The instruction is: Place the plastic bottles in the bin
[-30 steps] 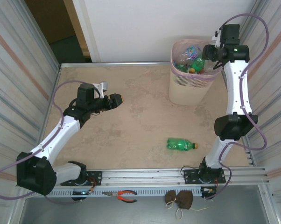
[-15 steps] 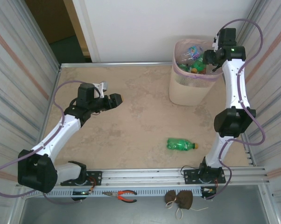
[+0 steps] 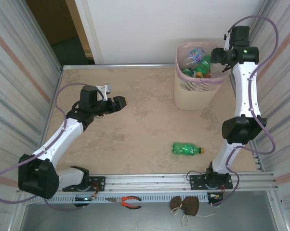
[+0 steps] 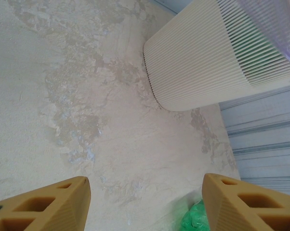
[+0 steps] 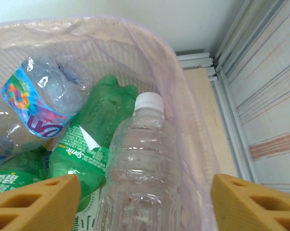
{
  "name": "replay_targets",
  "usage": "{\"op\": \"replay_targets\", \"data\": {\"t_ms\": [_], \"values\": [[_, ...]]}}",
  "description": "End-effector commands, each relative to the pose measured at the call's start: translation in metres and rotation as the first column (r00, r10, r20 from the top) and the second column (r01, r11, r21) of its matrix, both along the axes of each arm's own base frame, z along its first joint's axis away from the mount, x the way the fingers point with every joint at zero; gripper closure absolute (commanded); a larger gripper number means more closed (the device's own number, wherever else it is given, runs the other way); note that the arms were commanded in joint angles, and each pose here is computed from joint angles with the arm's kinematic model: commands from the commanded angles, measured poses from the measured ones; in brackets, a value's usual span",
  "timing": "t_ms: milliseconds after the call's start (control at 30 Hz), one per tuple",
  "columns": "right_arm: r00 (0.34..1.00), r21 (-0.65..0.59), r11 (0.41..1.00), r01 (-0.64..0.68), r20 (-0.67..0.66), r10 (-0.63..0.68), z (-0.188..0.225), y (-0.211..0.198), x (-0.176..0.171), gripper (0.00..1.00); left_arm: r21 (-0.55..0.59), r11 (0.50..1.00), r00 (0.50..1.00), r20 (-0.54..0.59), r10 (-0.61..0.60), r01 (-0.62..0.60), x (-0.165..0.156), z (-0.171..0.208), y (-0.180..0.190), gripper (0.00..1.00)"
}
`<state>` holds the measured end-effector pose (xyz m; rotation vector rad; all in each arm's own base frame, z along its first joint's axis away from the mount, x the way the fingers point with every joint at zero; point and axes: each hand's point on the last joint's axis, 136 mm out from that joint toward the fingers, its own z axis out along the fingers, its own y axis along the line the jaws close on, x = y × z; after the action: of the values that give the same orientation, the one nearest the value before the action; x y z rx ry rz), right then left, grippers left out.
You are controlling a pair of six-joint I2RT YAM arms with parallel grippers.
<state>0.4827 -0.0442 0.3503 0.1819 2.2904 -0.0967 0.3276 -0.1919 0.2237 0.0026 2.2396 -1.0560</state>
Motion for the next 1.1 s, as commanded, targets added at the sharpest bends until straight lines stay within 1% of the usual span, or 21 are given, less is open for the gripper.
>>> {"op": "replay_targets", "data": {"t_ms": [0,100,200,300,400,500,567,700,800,933,1067], "values": [[1.0,0.002,1.0,0.02,0.004,-0.02,0.009,-0.006,-0.012,0.43,-0.021,1.0,1.0,0.009,-0.005,0.005,0.001,0.002,0.001,0.37],[0.999,0.018,1.0,0.014,-0.041,-0.013,-0.01,-0.005,-0.013,0.56,-0.024,1.0,1.0,0.003,-0.004,0.004,0.002,0.001,0.0,0.38],[0.996,0.059,0.998,-0.001,-0.092,0.006,-0.037,0.001,-0.013,0.68,-0.03,1.0,1.0,0.002,-0.006,0.006,0.002,0.0,0.0,0.38],[0.989,0.107,0.994,-0.009,-0.147,0.025,-0.069,0.007,-0.013,0.75,-0.031,1.0,1.0,-0.001,-0.005,0.005,0.002,-0.001,0.0,0.38],[0.981,0.134,0.991,-0.01,-0.19,0.036,-0.088,0.012,-0.015,0.78,-0.029,1.0,1.0,-0.003,-0.004,0.004,0.002,-0.002,0.0,0.38],[0.987,0.131,0.991,-0.007,-0.159,0.028,-0.075,0.011,-0.017,0.77,-0.031,1.0,1.0,-0.003,-0.004,0.004,0.003,-0.001,0.0,0.38],[0.993,0.12,0.993,-0.002,-0.116,0.016,-0.055,0.01,-0.018,0.76,-0.031,1.0,1.0,-0.002,-0.003,0.003,0.003,-0.001,0.001,0.37],[1.0,0.098,0.995,0.007,-0.013,-0.005,-0.006,0.007,-0.025,0.69,-0.036,0.999,1.0,0.006,-0.005,0.005,0.003,0.002,0.0,0.37],[1.0,0.081,0.997,0.001,0.03,-0.003,0.02,0.011,-0.036,0.66,-0.035,0.999,1.0,0.015,-0.007,0.008,0.003,0.004,0.0,0.38],[0.999,0.084,0.996,-0.016,0.052,0.012,0.037,0.02,-0.054,0.64,-0.031,0.999,1.0,0.023,-0.01,0.011,0.002,0.006,0.001,0.38],[0.998,0.086,0.995,-0.054,0.034,0.051,0.038,0.034,-0.077,0.62,-0.023,0.999,0.999,0.031,-0.025,0.026,0.001,0.008,0.002,0.38]]}}
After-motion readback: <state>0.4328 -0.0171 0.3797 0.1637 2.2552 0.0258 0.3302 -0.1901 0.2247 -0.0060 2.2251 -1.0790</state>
